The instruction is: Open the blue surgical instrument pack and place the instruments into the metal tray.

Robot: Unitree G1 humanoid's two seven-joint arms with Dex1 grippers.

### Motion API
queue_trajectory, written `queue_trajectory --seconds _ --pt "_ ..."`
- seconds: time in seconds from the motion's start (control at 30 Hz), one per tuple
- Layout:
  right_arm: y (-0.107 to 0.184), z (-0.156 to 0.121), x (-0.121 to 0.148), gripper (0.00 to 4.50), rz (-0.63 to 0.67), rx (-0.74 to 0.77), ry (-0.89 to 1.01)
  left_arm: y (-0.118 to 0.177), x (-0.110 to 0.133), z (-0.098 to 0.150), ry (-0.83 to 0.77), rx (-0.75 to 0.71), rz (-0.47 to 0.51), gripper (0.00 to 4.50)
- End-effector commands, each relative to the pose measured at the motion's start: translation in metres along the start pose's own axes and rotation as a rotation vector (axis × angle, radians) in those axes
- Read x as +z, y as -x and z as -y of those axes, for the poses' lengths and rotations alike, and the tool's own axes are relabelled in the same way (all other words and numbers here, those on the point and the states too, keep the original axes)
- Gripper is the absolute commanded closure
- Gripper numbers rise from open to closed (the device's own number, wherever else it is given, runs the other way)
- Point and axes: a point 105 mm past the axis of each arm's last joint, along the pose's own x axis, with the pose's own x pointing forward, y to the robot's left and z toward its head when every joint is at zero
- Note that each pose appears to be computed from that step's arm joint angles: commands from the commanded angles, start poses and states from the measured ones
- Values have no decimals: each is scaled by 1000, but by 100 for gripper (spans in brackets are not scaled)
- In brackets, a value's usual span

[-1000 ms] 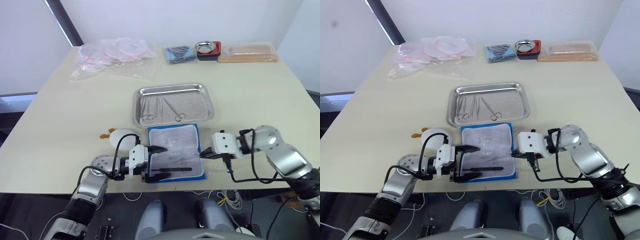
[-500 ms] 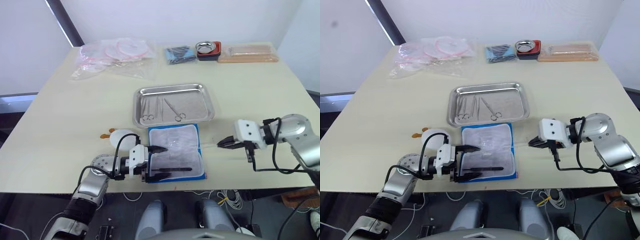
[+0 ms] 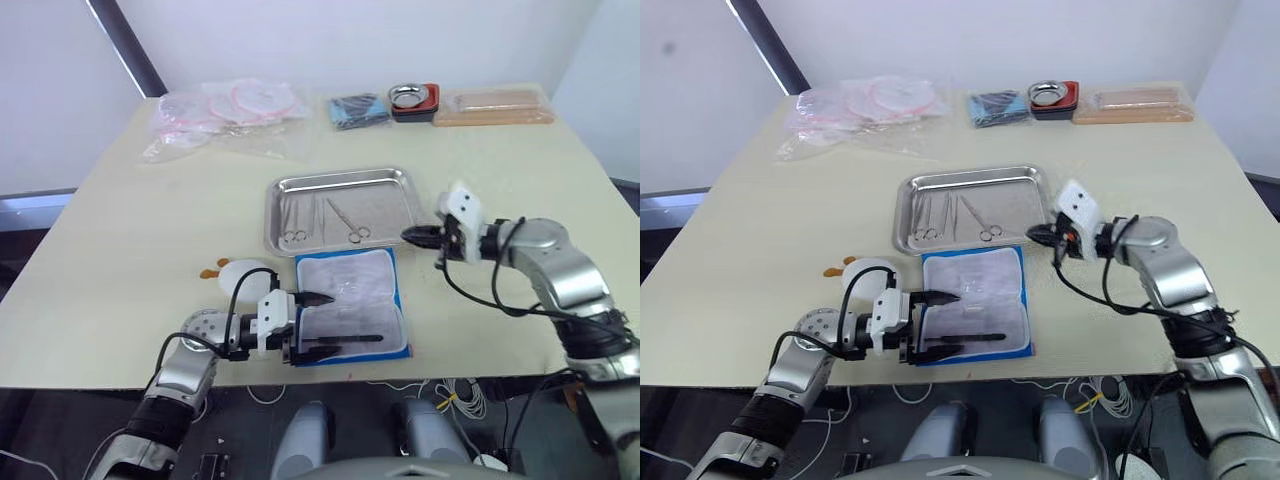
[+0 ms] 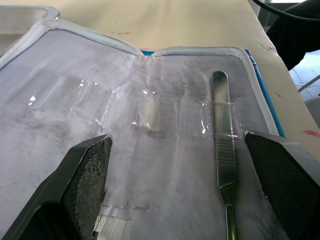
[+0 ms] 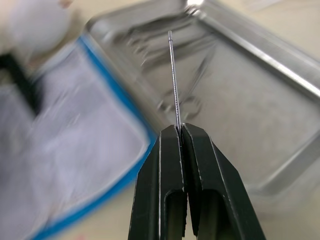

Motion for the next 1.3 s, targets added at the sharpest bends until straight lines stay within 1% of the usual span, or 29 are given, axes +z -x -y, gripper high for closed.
queue_trajectory --seconds 0.03,0.17,0.27,0.4,0.63,0.9,0.93,0.97,1.03,1.07,1.1,1.13,1.17,1.23,1.3 --pt "-6 8 9 449 8 -65 -5 2 -43 21 138 -25 -148 0" --pt "-35 21 11 449 -23 -175 -21 5 -44 21 138 -20 -152 0" --pt "-49 23 12 449 -33 -211 -35 5 -43 21 138 -18 -153 0" --pt "-66 26 8 449 -75 -262 -67 5 -43 21 140 -13 -154 0" --pt "-85 28 2 449 -116 -306 -84 6 -43 21 143 -5 -155 0" --pt "-92 26 -9 449 -136 -300 -64 5 -43 20 143 0 -154 0" --pt "-92 26 -7 390 -129 -296 -55 5 -44 21 144 0 -154 0" --pt "-91 26 -5 370 -117 -291 -46 5 -44 21 144 0 -154 0" --pt "-87 28 0 281 -95 -284 -38 5 -44 21 145 -1 -154 0" --pt "-85 30 2 230 -82 -281 -31 5 -44 22 145 -1 -154 0" --pt "-81 33 5 169 -65 -278 -26 5 -44 22 146 -4 -154 0" --pt "-77 34 8 128 -46 -271 -23 5 -44 22 146 -6 -155 0" --pt "-73 36 10 61 -35 -266 -17 5 -44 22 146 -7 -155 0" --pt "-64 37 15 7 0 -241 -2 5 -45 22 146 -8 -156 0" --pt "-50 35 21 7 56 -198 20 6 -45 22 145 -9 -157 0"
